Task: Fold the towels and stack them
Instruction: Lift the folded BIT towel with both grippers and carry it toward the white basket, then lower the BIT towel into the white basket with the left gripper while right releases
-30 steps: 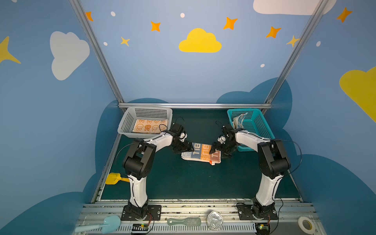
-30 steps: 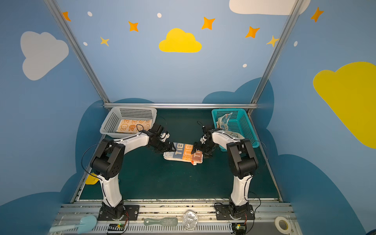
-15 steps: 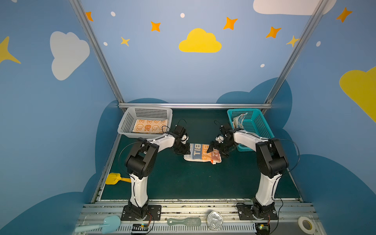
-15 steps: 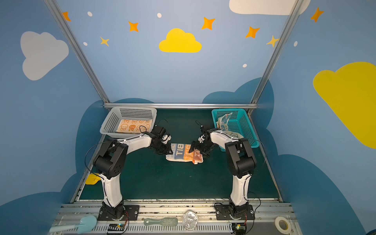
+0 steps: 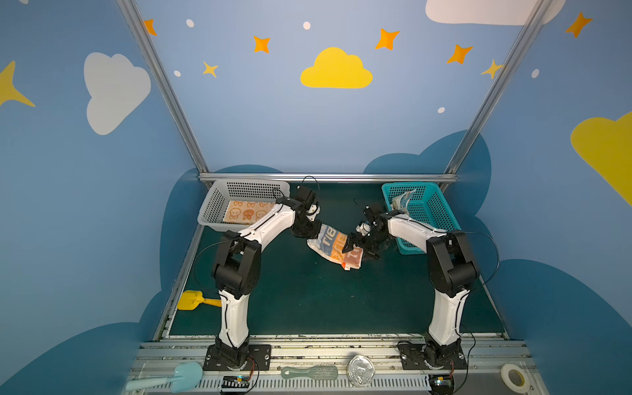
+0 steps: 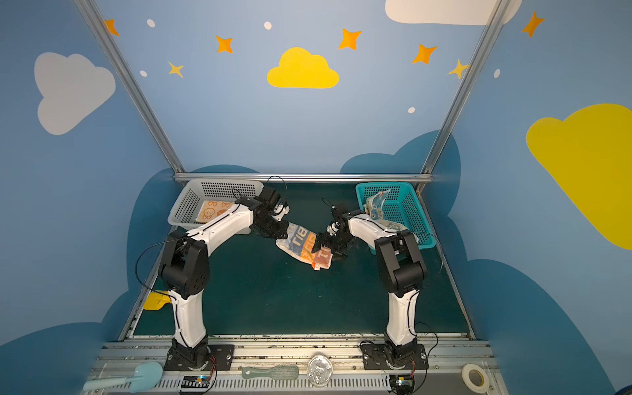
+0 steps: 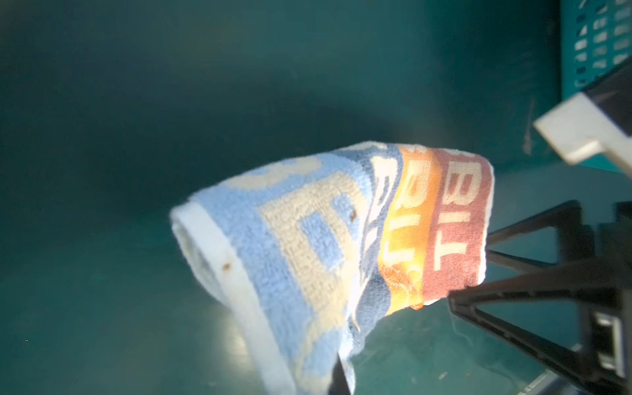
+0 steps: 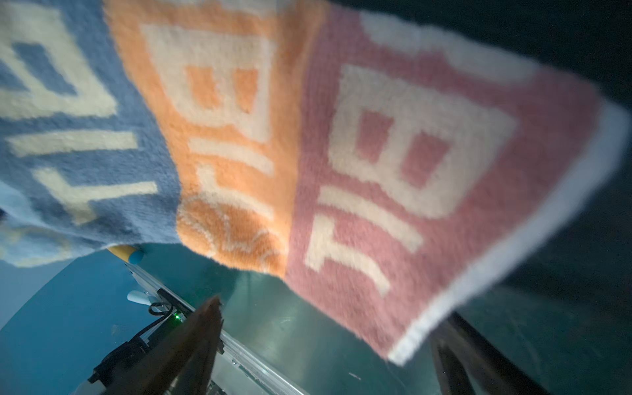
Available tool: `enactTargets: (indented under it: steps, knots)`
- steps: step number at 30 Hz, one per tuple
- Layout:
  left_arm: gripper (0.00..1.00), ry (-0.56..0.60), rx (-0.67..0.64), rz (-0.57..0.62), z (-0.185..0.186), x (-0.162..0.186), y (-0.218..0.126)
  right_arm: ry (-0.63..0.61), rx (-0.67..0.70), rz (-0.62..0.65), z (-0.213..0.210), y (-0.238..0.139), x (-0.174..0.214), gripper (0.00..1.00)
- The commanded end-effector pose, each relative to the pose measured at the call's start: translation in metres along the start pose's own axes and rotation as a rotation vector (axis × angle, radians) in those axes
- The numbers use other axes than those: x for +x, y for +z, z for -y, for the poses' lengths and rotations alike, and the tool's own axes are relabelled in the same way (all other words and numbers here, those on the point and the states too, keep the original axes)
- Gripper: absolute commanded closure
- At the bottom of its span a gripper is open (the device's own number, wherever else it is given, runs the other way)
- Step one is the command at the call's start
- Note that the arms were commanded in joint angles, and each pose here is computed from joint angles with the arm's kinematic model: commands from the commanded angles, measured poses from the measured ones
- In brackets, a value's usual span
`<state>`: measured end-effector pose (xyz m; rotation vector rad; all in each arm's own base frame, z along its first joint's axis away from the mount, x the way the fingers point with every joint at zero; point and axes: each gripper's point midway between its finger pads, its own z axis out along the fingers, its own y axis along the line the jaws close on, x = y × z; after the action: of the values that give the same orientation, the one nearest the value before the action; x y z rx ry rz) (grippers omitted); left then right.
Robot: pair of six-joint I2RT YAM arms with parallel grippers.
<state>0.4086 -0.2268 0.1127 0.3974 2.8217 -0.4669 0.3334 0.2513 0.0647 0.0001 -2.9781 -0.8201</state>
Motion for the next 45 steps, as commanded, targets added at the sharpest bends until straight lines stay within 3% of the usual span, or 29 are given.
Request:
enactTargets:
  steps: [1, 11, 17, 22, 37, 45]
  knots:
    - [0.97, 0.086, -0.157, -0.121, -0.034, 0.014, -0.020, -0.059, 0.014, 0.024, -0.018, -0.018, -0.008, 0.08]
    - [0.97, 0.132, -0.395, 0.047, -0.095, -0.056, -0.097, -0.188, -0.041, 0.108, -0.090, -0.050, -0.044, 0.08]
    - [0.97, 0.101, -0.456, 0.171, -0.134, -0.092, -0.136, -0.250, -0.058, 0.136, -0.123, -0.052, -0.057, 0.08]
    - [0.97, 0.106, -0.470, 0.228, -0.167, -0.101, -0.157, -0.311, -0.096, 0.148, -0.144, -0.046, -0.066, 0.08]
    - [0.97, 0.083, -0.459, 0.176, -0.263, -0.088, -0.127, -0.431, -0.182, 0.255, -0.192, -0.024, -0.095, 0.07]
    - [0.97, 0.092, -0.455, 0.132, -0.294, -0.075, -0.103, -0.418, -0.182, 0.253, -0.192, -0.011, -0.101, 0.07]
